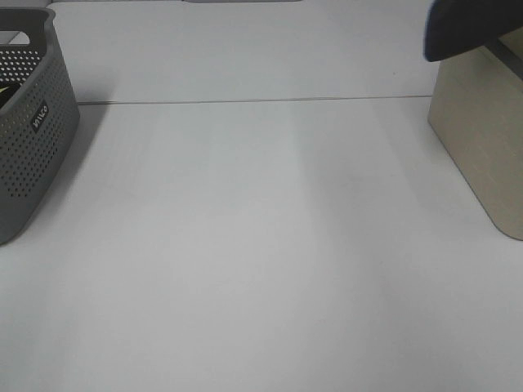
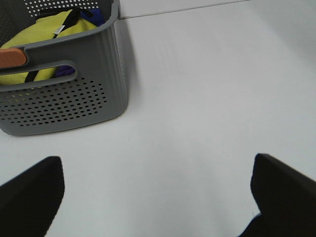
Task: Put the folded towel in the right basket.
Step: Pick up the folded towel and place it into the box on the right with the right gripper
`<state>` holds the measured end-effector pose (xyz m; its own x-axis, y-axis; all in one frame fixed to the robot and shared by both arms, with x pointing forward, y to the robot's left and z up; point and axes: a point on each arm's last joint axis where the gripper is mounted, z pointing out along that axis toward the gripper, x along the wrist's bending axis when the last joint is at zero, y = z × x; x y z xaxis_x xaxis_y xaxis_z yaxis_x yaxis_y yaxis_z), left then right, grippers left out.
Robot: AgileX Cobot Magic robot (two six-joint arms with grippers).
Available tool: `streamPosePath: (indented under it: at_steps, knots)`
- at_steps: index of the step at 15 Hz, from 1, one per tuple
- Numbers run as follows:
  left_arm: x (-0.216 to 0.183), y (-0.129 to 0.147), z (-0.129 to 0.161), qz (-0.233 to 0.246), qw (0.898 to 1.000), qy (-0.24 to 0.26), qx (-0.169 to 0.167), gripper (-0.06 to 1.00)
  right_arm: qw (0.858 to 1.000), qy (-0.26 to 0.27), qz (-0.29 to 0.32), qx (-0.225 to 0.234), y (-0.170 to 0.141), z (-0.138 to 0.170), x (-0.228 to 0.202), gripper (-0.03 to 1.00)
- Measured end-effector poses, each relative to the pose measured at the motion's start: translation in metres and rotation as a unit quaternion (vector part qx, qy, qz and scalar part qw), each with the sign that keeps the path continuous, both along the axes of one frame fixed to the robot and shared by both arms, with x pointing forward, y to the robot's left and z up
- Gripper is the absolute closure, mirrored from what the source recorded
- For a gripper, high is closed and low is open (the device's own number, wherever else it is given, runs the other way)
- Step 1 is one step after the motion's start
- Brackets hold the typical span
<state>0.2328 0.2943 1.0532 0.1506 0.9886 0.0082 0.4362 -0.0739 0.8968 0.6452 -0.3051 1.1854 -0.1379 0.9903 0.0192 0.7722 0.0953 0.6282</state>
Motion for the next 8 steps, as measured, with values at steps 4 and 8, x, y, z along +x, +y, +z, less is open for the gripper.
streamPosePath:
  at_steps: [4, 8]
  knots:
    - [0.000, 0.000, 0.000, 0.000, 1.000, 0.000, 0.000, -0.03, 0.993, 0.000, -0.120, 0.007, -0.089, 0.000, -0.011, 0.93]
    - [0.000, 0.000, 0.000, 0.000, 1.000, 0.000, 0.000, -0.03, 0.990, 0.019, -0.141, 0.008, -0.102, -0.012, -0.009, 0.93]
